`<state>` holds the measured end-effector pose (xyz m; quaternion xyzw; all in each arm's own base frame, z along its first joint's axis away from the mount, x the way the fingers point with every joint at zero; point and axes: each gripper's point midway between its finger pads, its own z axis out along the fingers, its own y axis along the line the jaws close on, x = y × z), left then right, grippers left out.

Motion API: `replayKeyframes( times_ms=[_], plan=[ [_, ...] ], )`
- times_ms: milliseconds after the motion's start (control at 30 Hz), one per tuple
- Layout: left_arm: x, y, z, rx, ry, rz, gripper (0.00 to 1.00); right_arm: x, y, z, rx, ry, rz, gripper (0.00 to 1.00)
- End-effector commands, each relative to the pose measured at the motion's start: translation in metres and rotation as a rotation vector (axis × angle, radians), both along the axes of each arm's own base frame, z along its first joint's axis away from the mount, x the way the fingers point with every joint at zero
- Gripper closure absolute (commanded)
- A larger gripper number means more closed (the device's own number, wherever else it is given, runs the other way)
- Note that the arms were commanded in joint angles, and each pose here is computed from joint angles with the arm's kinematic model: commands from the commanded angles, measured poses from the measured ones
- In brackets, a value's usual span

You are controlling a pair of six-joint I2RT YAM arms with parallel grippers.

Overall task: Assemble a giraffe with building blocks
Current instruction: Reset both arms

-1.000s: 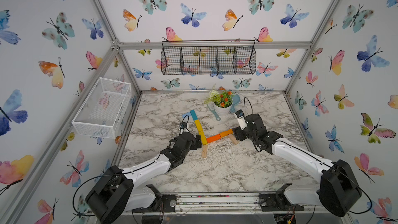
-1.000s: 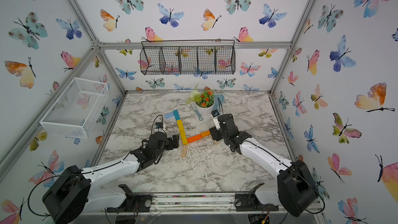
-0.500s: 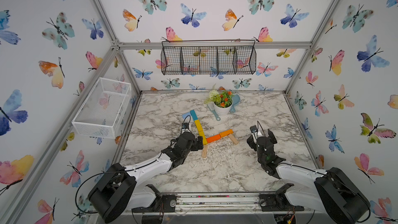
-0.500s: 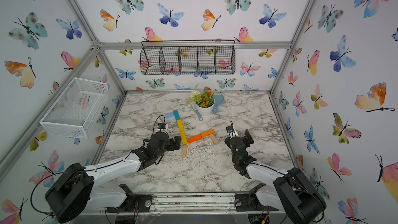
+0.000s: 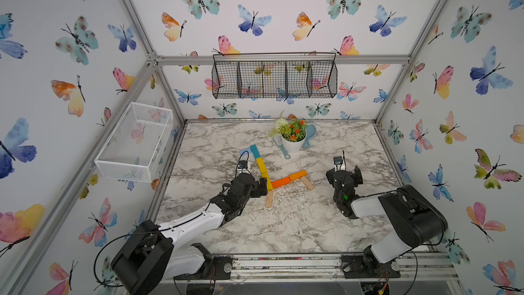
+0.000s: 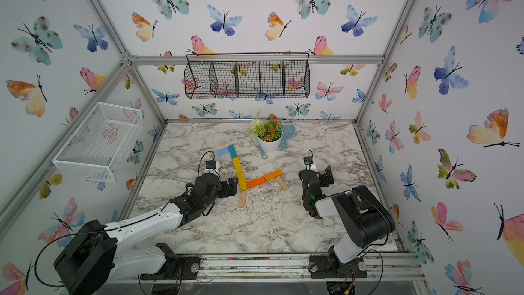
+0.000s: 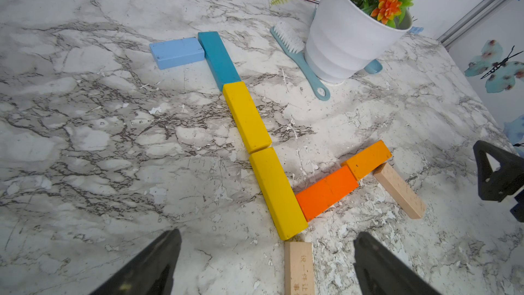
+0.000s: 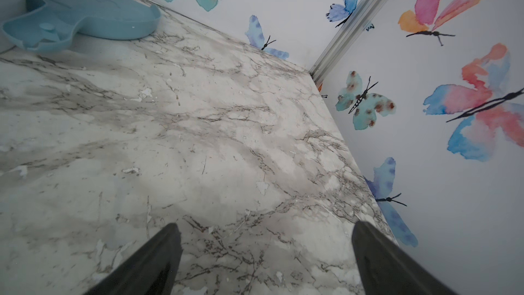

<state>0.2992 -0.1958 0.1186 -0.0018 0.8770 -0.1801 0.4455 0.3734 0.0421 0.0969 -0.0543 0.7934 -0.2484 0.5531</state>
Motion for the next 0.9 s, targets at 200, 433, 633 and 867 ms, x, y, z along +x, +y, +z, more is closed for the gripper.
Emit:
replayKeyframes(
  times_ms=[200, 433, 633, 867],
  plan=[
    [0.002, 0.002, 0.008, 0.001, -0.018, 0.011, 0.02, 0.004, 0.013, 0.023, 0.173, -0.140, 0.177, 0.01],
    [0.003, 0.012, 0.011, 0.023, -0.034, 0.052, 0.02, -0.014, -0.038, 0.026, 0.355, -0.248, 0.069, 0.00],
    [0.005, 0.020, 0.006, 0.045, -0.039, 0.093, 0.02, -0.006, -0.033, 0.011, 0.365, -0.184, 0.099, 0.02],
    [0.001, 0.008, 0.016, 0.013, -0.060, 0.021, 0.02, -0.004, -0.035, 0.015, 0.361, -0.212, 0.102, 0.02]
  ],
)
